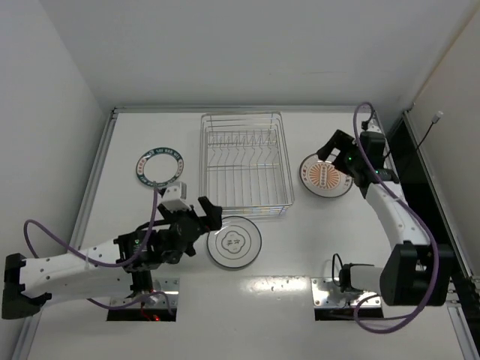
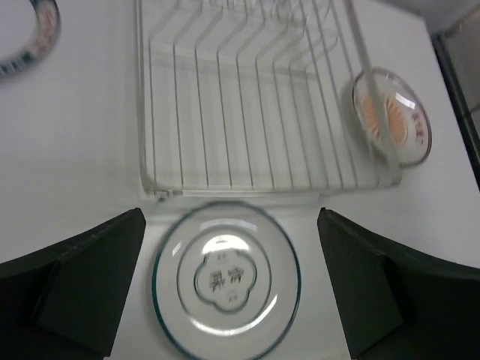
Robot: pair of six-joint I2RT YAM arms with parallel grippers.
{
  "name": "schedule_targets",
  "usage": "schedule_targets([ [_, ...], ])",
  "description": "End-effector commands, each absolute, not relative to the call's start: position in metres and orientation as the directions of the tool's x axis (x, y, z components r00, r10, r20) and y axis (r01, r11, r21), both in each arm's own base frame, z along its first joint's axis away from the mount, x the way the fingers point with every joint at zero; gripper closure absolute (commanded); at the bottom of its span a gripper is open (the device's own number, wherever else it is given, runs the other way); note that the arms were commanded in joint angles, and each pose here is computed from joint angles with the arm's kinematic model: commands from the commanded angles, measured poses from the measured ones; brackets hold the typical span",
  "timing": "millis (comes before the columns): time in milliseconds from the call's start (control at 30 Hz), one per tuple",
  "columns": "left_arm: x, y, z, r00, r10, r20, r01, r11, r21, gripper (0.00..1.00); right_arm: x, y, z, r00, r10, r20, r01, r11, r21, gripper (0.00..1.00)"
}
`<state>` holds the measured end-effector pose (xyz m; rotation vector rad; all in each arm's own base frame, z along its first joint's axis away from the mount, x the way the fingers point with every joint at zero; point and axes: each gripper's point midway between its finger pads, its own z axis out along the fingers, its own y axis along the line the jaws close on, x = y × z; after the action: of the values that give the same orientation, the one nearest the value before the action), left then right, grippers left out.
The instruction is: Load the plates into the dish rack
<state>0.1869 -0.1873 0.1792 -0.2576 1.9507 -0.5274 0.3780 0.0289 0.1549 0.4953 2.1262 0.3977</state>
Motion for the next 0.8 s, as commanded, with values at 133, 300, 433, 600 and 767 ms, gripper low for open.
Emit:
schedule_targets([
  [133, 0.243, -0.124, 0.267, -0.036, -0.161, -0.986, -0.189, 0.97, -0.152, 0.01, 0.36, -0.013, 0.179, -0.473, 0.526, -0.707, 0.23, 0.848, 0.478, 0.01],
  [300, 0.269, -0.085, 0.21, -0.086, -0.213, -0.973, -0.275, 0.944, -0.182, 0.01, 0.327, -0.038, 0.109, -0.482, 0.767, -0.423, 0.361, 0.614, 0.702, 0.01],
  [433, 0.268, -0.079, 0.189, -0.074, -0.314, -0.947, -0.277, 0.918, -0.283, 0.01, 0.31, -0.068, 0.081, -0.312, 0.901, -0.301, 0.427, 0.416, 0.803, 0.01],
  [600, 0.267, -0.075, 0.177, -0.104, -0.309, -0.945, -0.315, 0.912, -0.264, 0.01, 0.312, -0.079, 0.063, -0.319, 0.902, -0.291, 0.495, 0.42, 0.76, 0.01],
  [767, 0.269, -0.076, 0.186, -0.098, -0.322, -0.942, -0.326, 0.904, -0.276, 0.01, 0.319, -0.081, 0.025, -0.308, 0.926, -0.216, 0.553, 0.36, 0.751, 0.03],
])
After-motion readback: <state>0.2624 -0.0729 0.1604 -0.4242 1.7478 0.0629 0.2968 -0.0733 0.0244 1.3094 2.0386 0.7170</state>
